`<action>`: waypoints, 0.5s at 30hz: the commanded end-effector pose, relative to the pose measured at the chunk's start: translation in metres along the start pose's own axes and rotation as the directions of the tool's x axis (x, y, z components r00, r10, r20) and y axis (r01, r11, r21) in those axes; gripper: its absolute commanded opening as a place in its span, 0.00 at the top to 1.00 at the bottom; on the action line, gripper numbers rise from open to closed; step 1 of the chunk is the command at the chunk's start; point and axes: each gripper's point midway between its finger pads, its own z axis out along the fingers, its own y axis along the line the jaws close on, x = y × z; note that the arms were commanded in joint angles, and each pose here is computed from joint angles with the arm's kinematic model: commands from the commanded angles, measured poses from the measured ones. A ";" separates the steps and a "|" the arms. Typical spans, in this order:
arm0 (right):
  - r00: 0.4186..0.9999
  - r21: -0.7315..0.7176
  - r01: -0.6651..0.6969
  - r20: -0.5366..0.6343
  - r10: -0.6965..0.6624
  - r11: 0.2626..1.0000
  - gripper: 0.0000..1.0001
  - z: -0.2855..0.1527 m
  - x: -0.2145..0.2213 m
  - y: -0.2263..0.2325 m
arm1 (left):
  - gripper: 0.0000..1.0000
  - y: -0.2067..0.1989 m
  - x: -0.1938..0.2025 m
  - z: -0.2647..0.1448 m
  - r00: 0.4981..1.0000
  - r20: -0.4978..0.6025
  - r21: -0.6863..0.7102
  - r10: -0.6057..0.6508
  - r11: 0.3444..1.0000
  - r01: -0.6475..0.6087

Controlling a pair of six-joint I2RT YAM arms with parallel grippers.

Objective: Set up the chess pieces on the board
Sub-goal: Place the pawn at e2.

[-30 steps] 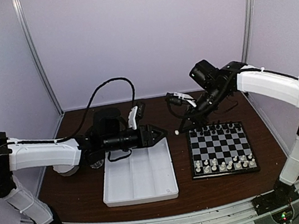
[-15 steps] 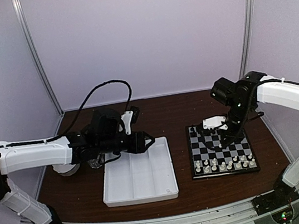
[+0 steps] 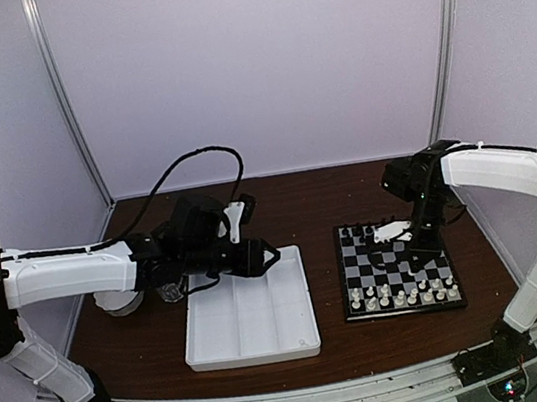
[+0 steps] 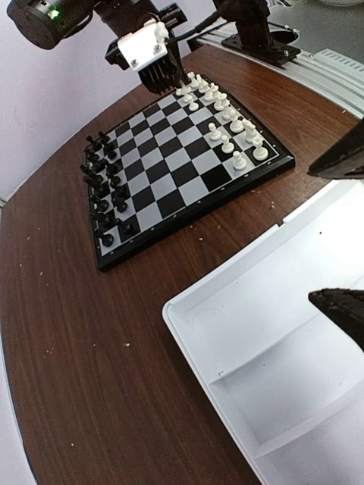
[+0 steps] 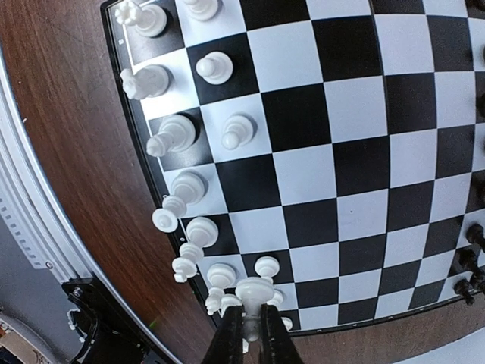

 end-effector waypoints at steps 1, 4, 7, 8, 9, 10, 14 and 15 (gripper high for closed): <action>1.000 -0.059 -0.004 -0.020 0.003 0.998 0.99 0.015 0.002 0.005 | 0.51 -0.005 -0.005 -0.001 1.000 0.012 0.017 -0.006 1.000 0.006; 0.999 -0.086 -0.011 -0.039 0.008 0.996 0.99 0.023 0.003 0.007 | 0.51 -0.005 -0.005 -0.001 1.000 0.009 0.015 -0.006 1.000 0.006; 0.998 -0.104 -0.014 -0.060 0.008 0.994 0.98 0.031 0.007 0.009 | 0.50 -0.005 -0.005 -0.001 1.000 0.005 0.013 -0.005 1.000 0.005; 0.998 -0.109 -0.014 -0.067 0.007 0.994 0.98 0.034 0.008 0.010 | 0.50 -0.004 -0.005 0.000 1.000 0.004 0.011 -0.005 1.000 0.005; 0.997 -0.112 -0.015 -0.071 0.007 0.994 0.98 0.036 0.009 0.010 | 0.50 -0.004 -0.005 0.000 1.000 0.004 0.010 -0.005 1.000 0.005; 0.997 -0.115 -0.016 -0.074 0.008 0.993 0.98 0.038 0.010 0.011 | 0.50 -0.004 -0.004 0.000 1.000 0.004 0.009 -0.005 1.000 0.004; 0.996 -0.124 -0.024 -0.087 0.013 0.992 0.97 0.046 0.012 0.012 | 0.50 -0.004 -0.004 0.002 1.000 -0.001 0.011 -0.008 1.000 0.008; 0.996 -0.127 -0.025 -0.090 0.014 0.992 0.97 0.048 0.012 0.012 | 0.50 -0.005 -0.003 0.002 1.000 -0.002 0.012 -0.008 1.000 0.008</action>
